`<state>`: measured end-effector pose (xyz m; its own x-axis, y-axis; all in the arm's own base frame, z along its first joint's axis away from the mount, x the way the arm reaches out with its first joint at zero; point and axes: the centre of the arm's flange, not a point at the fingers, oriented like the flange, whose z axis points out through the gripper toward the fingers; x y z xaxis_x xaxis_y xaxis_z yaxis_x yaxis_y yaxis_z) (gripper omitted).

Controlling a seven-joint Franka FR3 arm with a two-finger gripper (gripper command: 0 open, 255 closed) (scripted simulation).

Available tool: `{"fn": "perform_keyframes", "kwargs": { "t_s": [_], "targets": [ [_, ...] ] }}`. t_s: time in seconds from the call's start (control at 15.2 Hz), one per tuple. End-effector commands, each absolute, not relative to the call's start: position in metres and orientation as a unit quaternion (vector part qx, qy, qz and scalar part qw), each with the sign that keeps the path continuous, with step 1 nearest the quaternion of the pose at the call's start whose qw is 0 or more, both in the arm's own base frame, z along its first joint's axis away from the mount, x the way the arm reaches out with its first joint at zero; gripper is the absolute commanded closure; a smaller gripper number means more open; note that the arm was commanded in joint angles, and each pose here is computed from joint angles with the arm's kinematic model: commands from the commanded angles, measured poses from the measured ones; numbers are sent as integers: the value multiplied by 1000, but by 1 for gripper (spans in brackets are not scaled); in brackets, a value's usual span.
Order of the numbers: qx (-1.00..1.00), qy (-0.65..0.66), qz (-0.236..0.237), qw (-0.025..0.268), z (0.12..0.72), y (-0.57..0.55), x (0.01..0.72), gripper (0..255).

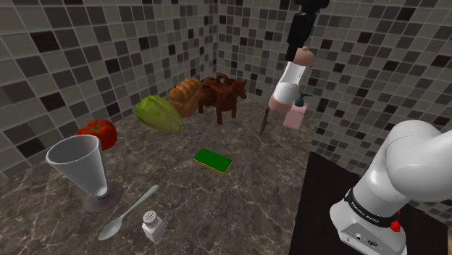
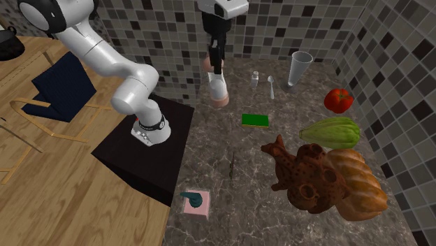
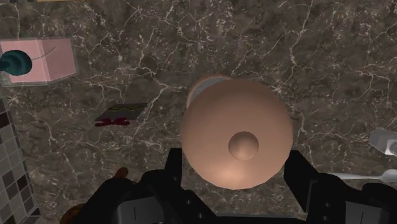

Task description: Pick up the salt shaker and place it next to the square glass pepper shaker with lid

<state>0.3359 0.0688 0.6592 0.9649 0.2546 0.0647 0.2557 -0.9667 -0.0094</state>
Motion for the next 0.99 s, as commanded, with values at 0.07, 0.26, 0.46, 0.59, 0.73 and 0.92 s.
{"fn": "perform_keyframes", "kwargs": {
  "t_s": [0.07, 0.26, 0.46, 0.59, 0.73, 0.92],
  "targets": [
    [-991, -128, -31, 9, 658, 109, 325, 255],
    [-991, -128, -31, 9, 658, 148, 319, 255],
    [-991, -128, -31, 9, 659, 187, 312, 255],
    [-991, -128, -31, 9, 659, 213, 307, 255],
    [-991, -128, -31, 9, 659, 239, 303, 255],
    [-991, -128, -31, 9, 659, 278, 296, 255]
  ]
}}
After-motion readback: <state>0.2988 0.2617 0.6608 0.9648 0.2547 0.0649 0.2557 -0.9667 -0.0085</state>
